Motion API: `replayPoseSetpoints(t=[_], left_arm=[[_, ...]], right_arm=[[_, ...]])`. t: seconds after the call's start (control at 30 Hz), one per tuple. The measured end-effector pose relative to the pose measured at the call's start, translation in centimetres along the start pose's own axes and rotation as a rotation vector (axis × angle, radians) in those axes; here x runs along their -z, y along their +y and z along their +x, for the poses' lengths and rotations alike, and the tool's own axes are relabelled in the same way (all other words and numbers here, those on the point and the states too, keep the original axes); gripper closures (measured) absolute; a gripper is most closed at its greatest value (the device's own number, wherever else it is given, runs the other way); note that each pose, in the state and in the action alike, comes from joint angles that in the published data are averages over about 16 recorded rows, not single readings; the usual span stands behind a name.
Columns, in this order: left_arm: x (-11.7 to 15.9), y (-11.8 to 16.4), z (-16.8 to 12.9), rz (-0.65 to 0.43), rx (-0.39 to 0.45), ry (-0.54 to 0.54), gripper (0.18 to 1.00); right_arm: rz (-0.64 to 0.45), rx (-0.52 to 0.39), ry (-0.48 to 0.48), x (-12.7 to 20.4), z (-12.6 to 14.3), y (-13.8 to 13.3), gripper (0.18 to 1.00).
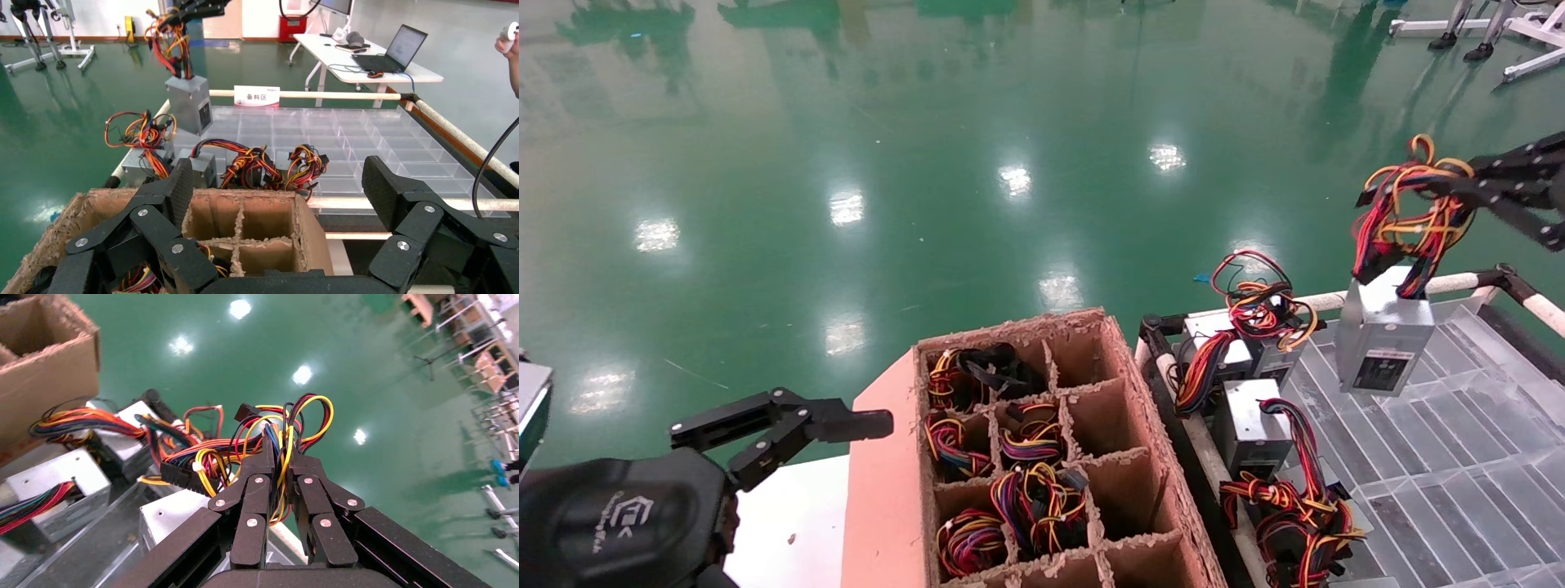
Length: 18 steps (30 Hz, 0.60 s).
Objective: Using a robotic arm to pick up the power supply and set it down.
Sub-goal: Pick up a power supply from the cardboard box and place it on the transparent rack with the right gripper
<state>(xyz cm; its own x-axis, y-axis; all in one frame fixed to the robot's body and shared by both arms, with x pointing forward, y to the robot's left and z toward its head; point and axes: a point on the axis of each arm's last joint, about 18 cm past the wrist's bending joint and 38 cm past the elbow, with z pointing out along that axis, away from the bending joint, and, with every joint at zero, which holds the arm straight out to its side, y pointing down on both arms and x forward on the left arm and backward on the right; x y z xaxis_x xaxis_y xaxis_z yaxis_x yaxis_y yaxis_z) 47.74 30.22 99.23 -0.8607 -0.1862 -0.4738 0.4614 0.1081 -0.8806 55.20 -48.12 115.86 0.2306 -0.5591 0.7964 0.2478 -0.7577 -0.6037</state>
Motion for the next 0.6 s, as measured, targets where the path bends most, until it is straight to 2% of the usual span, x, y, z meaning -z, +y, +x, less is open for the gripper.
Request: replayPoseSetpoints(t=[0.6], left_arm=[[0.0,0.0,0.0,0.0,0.0,0.0,0.184]], right_arm=[[-0.059,0.049,-0.195,-4.7,-3.6,0.6,0.97]])
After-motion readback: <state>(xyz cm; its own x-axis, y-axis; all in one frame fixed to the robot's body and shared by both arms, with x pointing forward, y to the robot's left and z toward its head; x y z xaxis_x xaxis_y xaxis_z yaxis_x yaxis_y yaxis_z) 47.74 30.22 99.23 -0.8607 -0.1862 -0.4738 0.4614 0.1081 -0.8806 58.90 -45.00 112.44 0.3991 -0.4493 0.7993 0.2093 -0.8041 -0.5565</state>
